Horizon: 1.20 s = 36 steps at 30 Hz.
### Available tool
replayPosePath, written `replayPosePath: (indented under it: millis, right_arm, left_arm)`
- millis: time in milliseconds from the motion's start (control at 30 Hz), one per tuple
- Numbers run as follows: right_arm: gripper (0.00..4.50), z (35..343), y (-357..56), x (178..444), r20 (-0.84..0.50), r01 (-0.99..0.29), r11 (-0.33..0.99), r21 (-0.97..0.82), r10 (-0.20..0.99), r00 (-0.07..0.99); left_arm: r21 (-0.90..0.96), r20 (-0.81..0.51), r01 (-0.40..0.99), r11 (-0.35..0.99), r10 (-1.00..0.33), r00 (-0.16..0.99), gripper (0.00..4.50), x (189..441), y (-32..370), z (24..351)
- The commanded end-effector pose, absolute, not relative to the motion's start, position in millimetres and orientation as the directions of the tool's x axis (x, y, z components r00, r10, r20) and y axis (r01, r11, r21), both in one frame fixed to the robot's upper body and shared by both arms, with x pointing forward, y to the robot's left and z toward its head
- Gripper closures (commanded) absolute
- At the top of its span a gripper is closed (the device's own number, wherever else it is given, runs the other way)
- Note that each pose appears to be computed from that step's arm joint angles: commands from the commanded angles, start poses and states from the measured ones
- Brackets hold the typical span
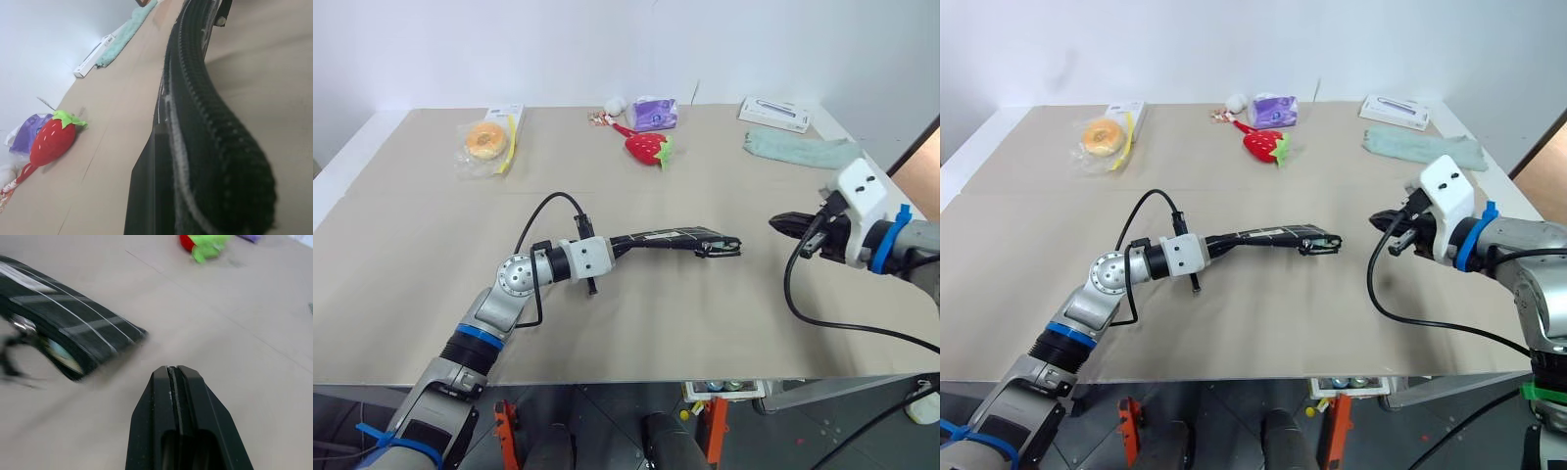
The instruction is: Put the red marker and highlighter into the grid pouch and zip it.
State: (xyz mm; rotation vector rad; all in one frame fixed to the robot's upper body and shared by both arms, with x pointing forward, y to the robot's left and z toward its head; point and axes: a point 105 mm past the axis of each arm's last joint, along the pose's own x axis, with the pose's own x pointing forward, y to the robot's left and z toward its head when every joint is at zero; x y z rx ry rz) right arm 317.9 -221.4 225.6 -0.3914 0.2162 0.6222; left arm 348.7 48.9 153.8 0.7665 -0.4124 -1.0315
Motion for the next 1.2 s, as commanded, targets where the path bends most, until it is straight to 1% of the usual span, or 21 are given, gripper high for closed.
replayPosePath:
  millis: [33,100,133,167,200,233,300,400,533,700,1000,1100,1133,1167,1200]
  right_arm:
    - [3.83,238,-201,305,-0.264,-0.656,0.695,-0.295,0.601,0.755]
    - [3.08,235,-200,301,-0.273,-0.667,0.689,-0.282,0.609,0.745]
    - [2.55,236,-200,299,-0.27,-0.672,0.687,-0.276,0.616,0.74]
    - [2.13,236,-199,298,-0.266,-0.675,0.686,-0.271,0.621,0.737]
    - [1.41,233,-200,295,-0.278,-0.684,0.681,-0.26,0.626,0.729]
    - [1.02,229,-202,292,-0.293,-0.69,0.679,-0.251,0.626,0.722]
    - [0.03,225,-205,291,-0.297,-0.684,0.688,-0.242,0.619,0.727]
    - [0.03,220,-199,285,-0.312,-0.718,0.66,-0.222,0.649,0.694]
    - [0.03,216,-190,282,-0.32,-0.742,0.645,-0.183,0.675,0.665]
    - [0.03,202,-180,288,-0.316,-0.75,0.643,-0.155,0.687,0.655]
    - [0.03,199,-165,292,-0.3,-0.773,0.62,-0.133,0.718,0.628]
    - [0.87,198,-165,292,-0.301,-0.775,0.617,-0.133,0.72,0.625]
    - [1.42,197,-166,292,-0.307,-0.775,0.618,-0.133,0.717,0.626]
    - [1.84,196,-167,292,-0.311,-0.774,0.619,-0.133,0.715,0.626]
    - [2.42,195,-167,292,-0.313,-0.773,0.62,-0.133,0.714,0.626]
  left_arm:
    - [0.764,0.011,0.567,0.307,-0.885,0.465,4.5,349,50,173]
    - [0.764,0.01,0.568,0.307,-0.885,0.465,4.5,349,51,173]
    - [0.764,0.009,0.568,0.307,-0.885,0.465,4.5,349,51,172]
    - [0.763,0.008,0.569,0.306,-0.885,0.465,4.5,349,51,172]
    - [0.763,0.009,0.569,0.307,-0.885,0.466,4.5,349,51,172]
    - [0.763,0.009,0.569,0.308,-0.885,0.466,4.5,349,51,172]
    - [0.762,0.008,0.57,0.307,-0.885,0.465,4.5,349,51,172]
    - [0.762,0.008,0.571,0.305,-0.886,0.464,4.5,349,51,172]
    - [0.762,0.009,0.569,0.308,-0.885,0.466,4.5,350,51,173]
    - [0.762,0.013,0.568,0.31,-0.885,0.466,4.5,350,50,173]
    - [0.762,0.01,0.568,0.31,-0.883,0.469,4.5,350,51,172]
    - [0.763,0.01,0.567,0.311,-0.883,0.469,4.5,350,51,172]
    - [0.763,0.011,0.566,0.311,-0.883,0.47,4.5,350,51,173]
    - [0.764,0.012,0.565,0.311,-0.883,0.47,4.5,350,51,173]
    - [0.764,0.013,0.565,0.312,-0.883,0.47,4.5,351,51,173]
